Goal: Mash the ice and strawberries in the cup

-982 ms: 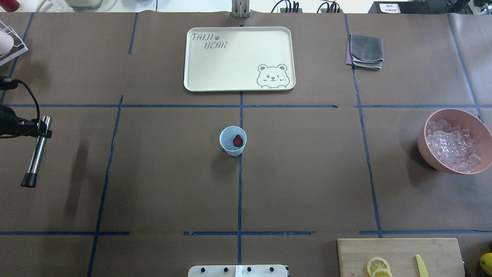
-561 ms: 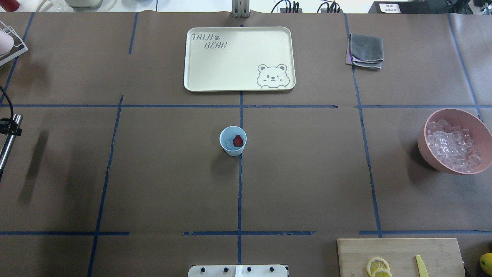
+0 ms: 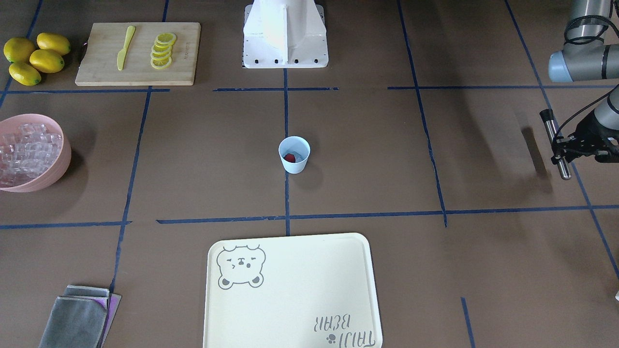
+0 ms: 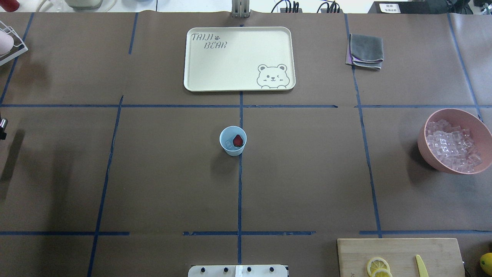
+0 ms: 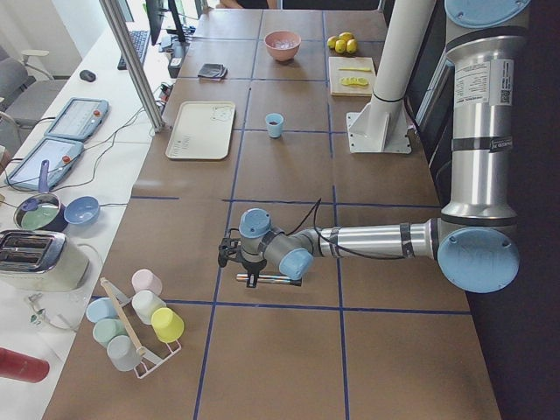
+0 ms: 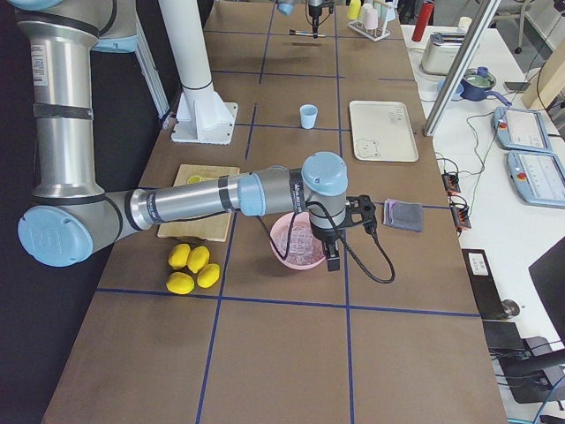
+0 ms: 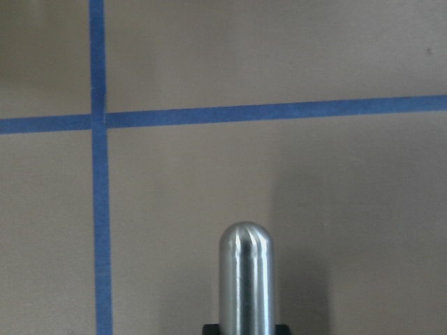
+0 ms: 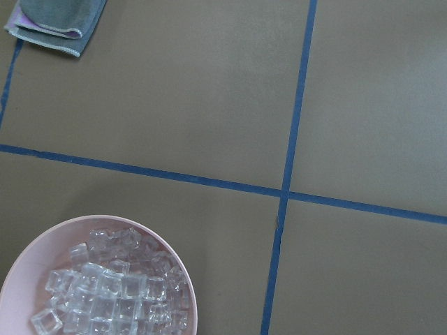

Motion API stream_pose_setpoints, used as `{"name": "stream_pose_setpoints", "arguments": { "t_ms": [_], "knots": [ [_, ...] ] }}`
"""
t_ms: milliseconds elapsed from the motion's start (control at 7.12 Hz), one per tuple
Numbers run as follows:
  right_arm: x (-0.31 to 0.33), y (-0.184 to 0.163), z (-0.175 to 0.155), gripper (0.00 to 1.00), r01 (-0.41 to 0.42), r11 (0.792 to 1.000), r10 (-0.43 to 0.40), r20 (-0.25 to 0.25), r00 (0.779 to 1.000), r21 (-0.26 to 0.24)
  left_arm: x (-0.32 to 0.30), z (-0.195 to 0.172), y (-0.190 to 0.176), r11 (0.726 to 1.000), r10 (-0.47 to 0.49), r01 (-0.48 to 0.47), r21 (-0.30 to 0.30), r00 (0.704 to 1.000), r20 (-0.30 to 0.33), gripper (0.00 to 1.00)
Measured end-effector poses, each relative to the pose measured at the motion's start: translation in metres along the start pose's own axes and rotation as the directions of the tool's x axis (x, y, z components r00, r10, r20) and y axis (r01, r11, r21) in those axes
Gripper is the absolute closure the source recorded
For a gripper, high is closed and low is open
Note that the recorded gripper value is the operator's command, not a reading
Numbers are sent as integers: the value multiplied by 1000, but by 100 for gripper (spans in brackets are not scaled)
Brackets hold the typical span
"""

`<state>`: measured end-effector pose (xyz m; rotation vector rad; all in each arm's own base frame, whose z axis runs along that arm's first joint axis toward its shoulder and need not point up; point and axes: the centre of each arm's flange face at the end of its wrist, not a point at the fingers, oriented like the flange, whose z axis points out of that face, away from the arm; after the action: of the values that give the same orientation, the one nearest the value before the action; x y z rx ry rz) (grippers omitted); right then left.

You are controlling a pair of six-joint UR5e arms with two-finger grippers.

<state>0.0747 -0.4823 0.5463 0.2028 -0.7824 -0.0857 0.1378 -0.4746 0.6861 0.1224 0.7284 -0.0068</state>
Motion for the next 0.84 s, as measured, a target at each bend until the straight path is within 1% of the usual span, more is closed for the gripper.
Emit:
{"name": "stream_pose_setpoints", "arguments": {
  "t_ms": [140, 281, 421, 561, 842],
  "knots": [
    [0, -1, 0, 0, 1, 1000, -1, -1, 1000, 1, -3, 2, -1, 1000, 1, -1, 14, 1000, 26, 94],
    [-1, -1, -1, 0, 2, 1000, -2, -2, 1000, 2, -3, 2, -3, 1000, 2, -3, 23, 999, 38, 83],
    [-1, -2, -1, 0, 3, 1000, -3, -2, 1000, 3, -1, 1, -6, 1000, 5, -7, 30, 999, 40, 64],
    [-1, -2, -1, 0, 4, 1000, -4, -3, 1000, 4, 2, 0, -9, 999, 8, -9, 35, 999, 40, 1],
    [-1, -3, -2, 0, 5, 1000, -5, -3, 1000, 5, 2, -1, -9, 999, 10, -12, 40, 999, 41, 0]
  ]
}}
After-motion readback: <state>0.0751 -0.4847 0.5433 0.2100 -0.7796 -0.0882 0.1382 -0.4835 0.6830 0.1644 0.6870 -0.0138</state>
